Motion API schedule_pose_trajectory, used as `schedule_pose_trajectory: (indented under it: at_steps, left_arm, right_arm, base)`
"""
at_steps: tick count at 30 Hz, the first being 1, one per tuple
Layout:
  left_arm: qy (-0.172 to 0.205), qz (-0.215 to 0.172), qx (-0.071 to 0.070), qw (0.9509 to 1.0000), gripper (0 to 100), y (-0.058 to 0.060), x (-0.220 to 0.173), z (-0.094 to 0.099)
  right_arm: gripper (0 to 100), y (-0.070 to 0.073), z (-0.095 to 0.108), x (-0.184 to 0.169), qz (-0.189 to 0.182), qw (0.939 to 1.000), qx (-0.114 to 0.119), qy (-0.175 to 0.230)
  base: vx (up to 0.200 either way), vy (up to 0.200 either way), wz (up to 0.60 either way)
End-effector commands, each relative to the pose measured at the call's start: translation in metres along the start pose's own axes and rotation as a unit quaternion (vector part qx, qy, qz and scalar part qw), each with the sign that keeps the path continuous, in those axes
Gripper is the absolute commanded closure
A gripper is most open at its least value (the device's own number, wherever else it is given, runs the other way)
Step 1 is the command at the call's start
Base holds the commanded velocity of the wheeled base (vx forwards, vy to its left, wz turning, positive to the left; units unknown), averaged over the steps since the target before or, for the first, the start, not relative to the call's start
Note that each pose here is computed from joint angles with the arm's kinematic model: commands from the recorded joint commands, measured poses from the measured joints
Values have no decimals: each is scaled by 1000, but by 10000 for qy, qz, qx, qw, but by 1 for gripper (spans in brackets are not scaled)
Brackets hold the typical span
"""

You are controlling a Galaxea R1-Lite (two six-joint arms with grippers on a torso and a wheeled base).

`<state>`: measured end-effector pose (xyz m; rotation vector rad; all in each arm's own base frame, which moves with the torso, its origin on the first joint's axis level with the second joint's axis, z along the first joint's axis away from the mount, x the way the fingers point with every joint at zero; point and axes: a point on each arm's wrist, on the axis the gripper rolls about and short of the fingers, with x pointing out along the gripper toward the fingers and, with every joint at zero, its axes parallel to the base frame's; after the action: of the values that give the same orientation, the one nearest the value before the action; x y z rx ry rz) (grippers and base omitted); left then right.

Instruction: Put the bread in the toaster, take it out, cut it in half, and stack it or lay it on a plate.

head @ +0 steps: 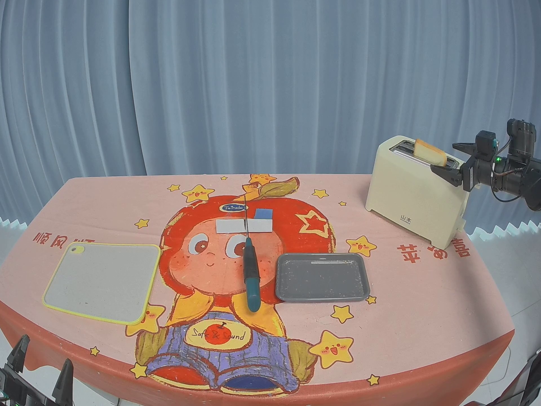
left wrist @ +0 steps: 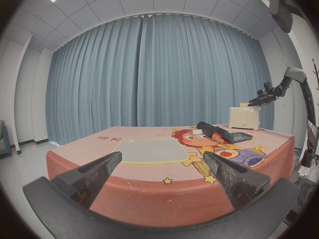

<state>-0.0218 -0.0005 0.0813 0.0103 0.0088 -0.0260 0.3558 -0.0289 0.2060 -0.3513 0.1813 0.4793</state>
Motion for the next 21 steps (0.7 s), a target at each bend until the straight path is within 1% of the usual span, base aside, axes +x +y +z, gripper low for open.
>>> schedule_pose_trajectory:
  at_steps: [1, 3, 5, 10, 11, 12, 13, 14, 15, 16, 18, 19, 20, 21]
  left_arm:
    - [93, -2, -1, 10000, 0, 0, 1, -5]
    - [86, -1, -8, 10000, 0, 0, 1, -5]
    - [93, -2, -1, 10000, 0, 0, 1, -5]
    - [93, -2, -1, 10000, 0, 0, 1, -5]
    - [93, -2, -1, 10000, 0, 0, 1, -5]
    - [86, -1, -8, 10000, 0, 0, 1, -5]
    - [86, -2, -1, 10000, 0, 0, 1, -5]
    - [93, -2, -1, 10000, 0, 0, 1, -5]
    - [93, -2, -1, 10000, 0, 0, 1, -5]
    - [93, -2, -1, 10000, 0, 0, 1, -5]
    - [93, -2, -1, 10000, 0, 0, 1, -5]
    - [86, -1, -8, 10000, 0, 0, 1, -5]
    - [93, -2, -1, 10000, 0, 0, 1, -5]
    - [86, -2, -1, 10000, 0, 0, 1, -5]
  right_arm:
    - [0, -2, 2, -3, -43, 10000, -16, -36]
    - [0, -3, 8, -6, -81, 9999, -45, -112]
    - [0, -3, 14, -11, -113, 9998, 38, -184]
    - [0, 7, 35, -32, -153, 9969, 634, -436]
    - [0, 9, 38, -36, -172, 9961, 721, -478]
    - [0, 10, 39, -38, -173, 9959, 740, -485]
    - [0, 14, 41, -46, -219, 9948, 857, -499]
    - [0, 16, 41, -50, -239, 9944, 904, -493]
    - [0, 16, 41, -50, -239, 9944, 904, -493]
    - [0, 23, 36, -61, -297, 9926, 1107, -403]
    - [0, 31, 30, -73, -366, 9900, 1322, -320]
    - [0, 33, 30, -74, -365, 9896, 1352, -322]
    - [0, 39, 28, -83, -370, 9871, 1529, -312]
    - [0, 42, 29, -89, -381, 9852, 1635, -340]
  base:
    - [0, 0, 0]
    - [0, 0, 0]
    - [0, 0, 0]
    - [0, 0, 0]
    - [0, 0, 0]
    - [0, 0, 0]
    - [0, 0, 0]
    - [0, 0, 0]
    - [0, 0, 0]
    - [0, 0, 0]
    - [0, 0, 0]
    - [0, 0, 0]
    - [0, 0, 0]
    - [0, 0, 0]
